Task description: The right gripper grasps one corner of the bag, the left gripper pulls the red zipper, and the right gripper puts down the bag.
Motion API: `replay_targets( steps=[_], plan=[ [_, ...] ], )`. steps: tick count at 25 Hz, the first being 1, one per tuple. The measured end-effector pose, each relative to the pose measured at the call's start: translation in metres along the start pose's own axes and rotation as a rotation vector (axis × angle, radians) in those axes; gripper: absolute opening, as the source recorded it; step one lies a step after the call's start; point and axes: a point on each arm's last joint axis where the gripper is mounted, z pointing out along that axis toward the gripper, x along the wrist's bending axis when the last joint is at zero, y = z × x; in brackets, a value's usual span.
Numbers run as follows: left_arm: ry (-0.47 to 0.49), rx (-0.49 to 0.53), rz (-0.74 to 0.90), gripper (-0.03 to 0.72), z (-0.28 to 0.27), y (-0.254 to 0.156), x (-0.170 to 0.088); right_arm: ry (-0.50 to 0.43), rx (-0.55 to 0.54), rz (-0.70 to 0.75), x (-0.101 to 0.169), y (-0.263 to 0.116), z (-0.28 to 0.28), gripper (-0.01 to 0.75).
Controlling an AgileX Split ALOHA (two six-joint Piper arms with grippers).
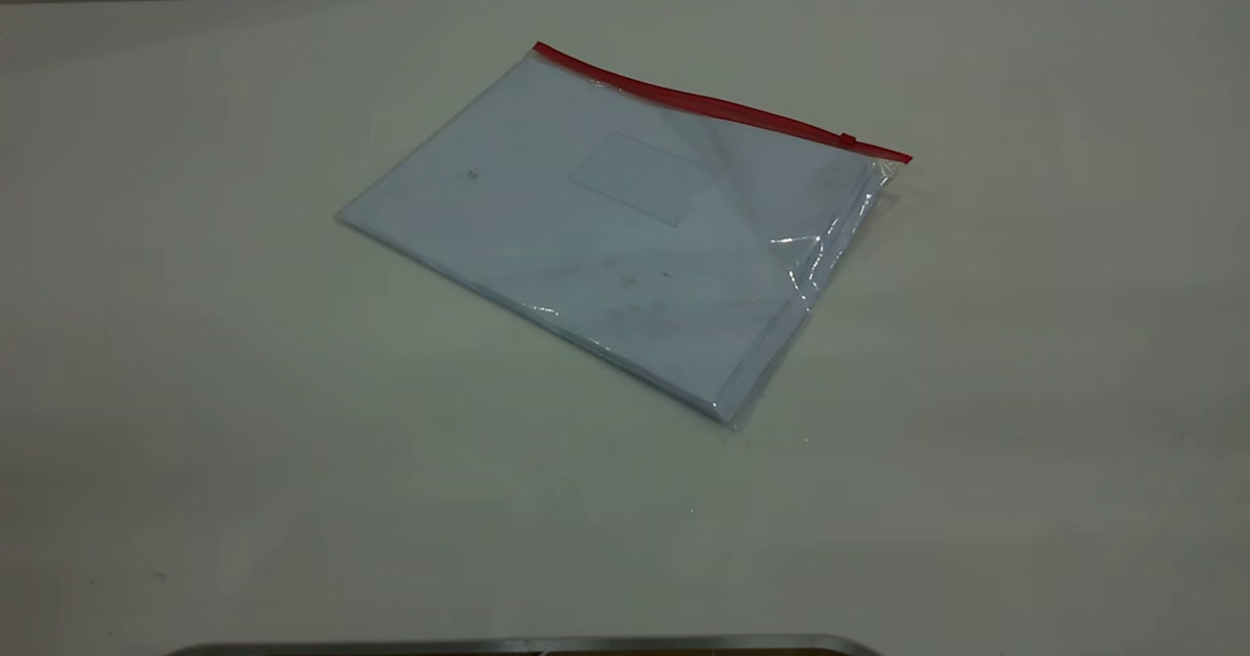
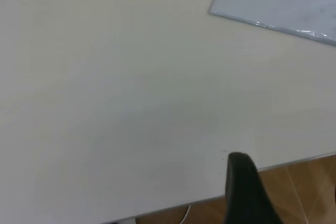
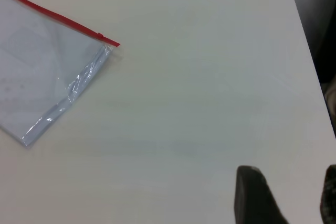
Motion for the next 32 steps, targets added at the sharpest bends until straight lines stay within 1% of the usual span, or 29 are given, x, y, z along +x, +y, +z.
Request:
replay_targets(
  steps=[8,10,14,16,18,20,22,23,25,27,28,32],
  plan=[
    [0.0,0.0,0.0,0.467,0.0,0.0,0.0,0.001,0.0,0.0,0.0,0.0,0.0,0.345],
    [0.0,-0.002,-0.007,0.467,0.0,0.0,0.0,0.021,0.0,0.01,0.002,0.0,0.0,0.345],
    [0.007,-0.037,-0.078,0.467,-0.004,0.011,0.002,0.11,-0.03,0.036,0.01,0.003,-0.001,0.345],
    [0.008,-0.037,-0.099,0.467,-0.004,0.025,0.004,0.181,-0.045,0.054,0.017,0.009,0.001,0.345],
    [0.009,-0.027,-0.109,0.467,0.001,0.042,0.008,0.235,-0.031,0.059,0.022,0.022,0.011,0.354],
    [0.007,0.012,-0.12,0.467,0.013,0.063,0.014,0.27,-0.017,0.04,0.027,0.037,0.026,0.38],
    [0.007,0.048,-0.124,0.471,0.03,0.082,0.02,0.28,0.02,-0.008,0.029,0.051,0.048,0.42],
    [0.005,0.076,-0.122,0.476,0.04,0.092,0.023,0.284,0.022,-0.036,0.03,0.058,0.059,0.445],
    [0.003,0.106,-0.103,0.497,0.061,0.11,0.029,0.296,0.058,-0.074,0.033,0.069,0.086,0.49],
    [-0.011,0.136,-0.093,0.526,0.084,0.129,0.034,0.314,0.081,-0.057,0.036,0.077,0.112,0.512],
    [-0.019,0.134,-0.086,0.538,0.094,0.138,0.037,0.323,0.106,-0.041,0.037,0.078,0.128,0.518],
    [-0.059,0.171,-0.059,0.552,0.141,0.166,0.044,0.346,0.255,0.018,0.042,0.073,0.192,0.522]
  ],
)
